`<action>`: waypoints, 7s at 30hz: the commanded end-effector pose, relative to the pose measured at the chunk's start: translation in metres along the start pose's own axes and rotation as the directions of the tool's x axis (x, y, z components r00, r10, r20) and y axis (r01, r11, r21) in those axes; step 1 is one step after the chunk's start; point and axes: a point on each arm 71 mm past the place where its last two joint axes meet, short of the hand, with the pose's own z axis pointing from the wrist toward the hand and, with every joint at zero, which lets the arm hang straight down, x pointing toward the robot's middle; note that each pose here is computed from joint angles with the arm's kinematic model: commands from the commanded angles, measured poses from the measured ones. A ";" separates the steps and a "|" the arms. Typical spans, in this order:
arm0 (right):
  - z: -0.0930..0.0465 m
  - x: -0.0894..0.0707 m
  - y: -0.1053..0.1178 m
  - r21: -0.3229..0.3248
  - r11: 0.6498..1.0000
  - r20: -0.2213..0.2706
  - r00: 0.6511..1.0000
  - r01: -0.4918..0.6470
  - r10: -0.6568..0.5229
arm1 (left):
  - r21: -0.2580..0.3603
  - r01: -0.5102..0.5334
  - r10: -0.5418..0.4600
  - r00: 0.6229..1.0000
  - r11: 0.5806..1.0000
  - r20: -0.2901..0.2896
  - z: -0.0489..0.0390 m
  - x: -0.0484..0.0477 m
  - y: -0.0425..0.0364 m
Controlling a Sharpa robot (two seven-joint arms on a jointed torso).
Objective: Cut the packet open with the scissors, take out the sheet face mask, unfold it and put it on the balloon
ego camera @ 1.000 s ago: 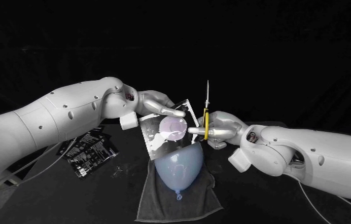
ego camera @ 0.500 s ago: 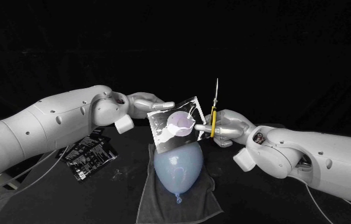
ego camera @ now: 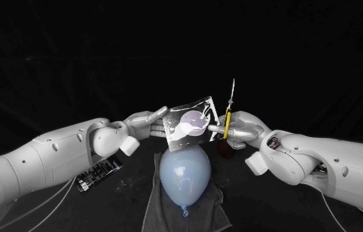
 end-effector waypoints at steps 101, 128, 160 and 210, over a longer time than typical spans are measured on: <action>0.022 0.008 -0.004 -0.016 0.999 0.004 0.999 -0.043 0.043 | 0.139 0.166 -0.170 0.985 0.976 0.014 0.0295 0.0411 0.0236; -0.042 0.009 -0.061 0.155 0.985 -0.060 0.994 -0.079 0.089 | 0.166 0.015 -0.026 0.998 0.986 0.065 0.0553 0.0514 -0.0464; -0.091 0.060 -0.105 0.310 0.943 -0.140 0.975 -0.119 0.170 | 0.034 -0.131 0.128 0.989 0.991 0.074 0.0992 0.0949 -0.0319; -0.099 0.062 -0.107 0.330 0.877 -0.290 0.846 -0.350 0.447 | -0.006 -0.021 0.022 0.996 1.000 0.086 0.0964 0.0992 -0.0127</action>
